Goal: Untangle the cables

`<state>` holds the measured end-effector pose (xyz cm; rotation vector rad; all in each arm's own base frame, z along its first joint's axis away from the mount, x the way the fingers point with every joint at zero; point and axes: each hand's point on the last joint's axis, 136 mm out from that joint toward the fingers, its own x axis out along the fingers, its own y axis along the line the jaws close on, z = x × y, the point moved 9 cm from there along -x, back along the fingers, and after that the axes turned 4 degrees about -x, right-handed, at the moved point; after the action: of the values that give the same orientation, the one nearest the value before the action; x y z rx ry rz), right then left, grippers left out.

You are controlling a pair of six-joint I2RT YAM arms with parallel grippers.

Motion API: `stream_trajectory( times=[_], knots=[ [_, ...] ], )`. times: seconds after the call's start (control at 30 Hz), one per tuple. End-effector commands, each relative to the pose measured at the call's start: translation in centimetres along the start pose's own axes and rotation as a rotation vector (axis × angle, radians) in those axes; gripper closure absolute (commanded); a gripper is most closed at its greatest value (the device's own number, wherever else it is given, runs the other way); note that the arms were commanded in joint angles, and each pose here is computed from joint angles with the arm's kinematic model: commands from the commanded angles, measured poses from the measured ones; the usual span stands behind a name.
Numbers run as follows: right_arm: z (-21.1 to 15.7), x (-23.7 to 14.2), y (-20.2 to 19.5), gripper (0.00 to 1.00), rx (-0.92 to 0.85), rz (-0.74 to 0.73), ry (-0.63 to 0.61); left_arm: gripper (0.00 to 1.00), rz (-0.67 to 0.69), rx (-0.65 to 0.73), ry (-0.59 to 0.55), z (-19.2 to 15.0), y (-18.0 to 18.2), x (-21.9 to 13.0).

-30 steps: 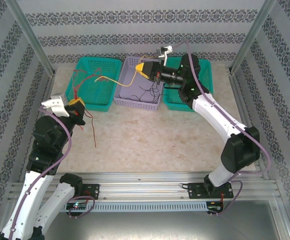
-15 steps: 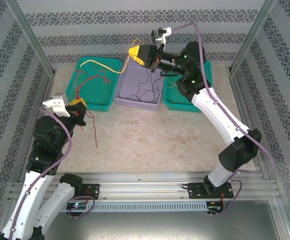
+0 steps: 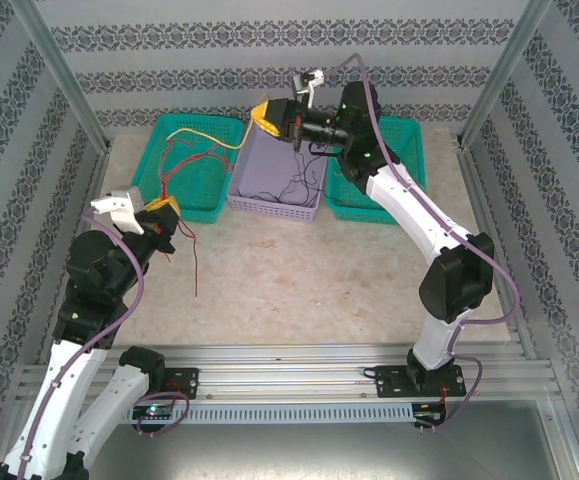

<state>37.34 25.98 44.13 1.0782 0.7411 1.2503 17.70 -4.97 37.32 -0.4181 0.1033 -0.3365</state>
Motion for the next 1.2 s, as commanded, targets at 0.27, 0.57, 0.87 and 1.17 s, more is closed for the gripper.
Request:
stream_trajectory(
  times=[0.27, 0.57, 0.87, 1.17],
  knots=[
    [-0.2, -0.2, 3.1, 1.00, -0.024, 0.122, -0.015, 1.00, -0.138, -0.021, -0.011, 1.0, -1.3, 0.6],
    [-0.7, -1.1, 11.2, 1.00, -0.169, 0.191, -0.040, 1.00, -0.160, -0.025, 0.001, 0.9, -1.4, 0.9],
    [-0.5, 0.1, 12.7, 1.00, -0.170, 0.210, 0.037, 1.00, -0.161, -0.029, 0.004, 0.8, -1.4, 1.0],
    [0.2, 1.7, 11.4, 1.00, -0.163, 0.145, 0.110, 1.00, -0.173, -0.027, -0.001, 0.9, -1.5, 0.8]
  ],
)
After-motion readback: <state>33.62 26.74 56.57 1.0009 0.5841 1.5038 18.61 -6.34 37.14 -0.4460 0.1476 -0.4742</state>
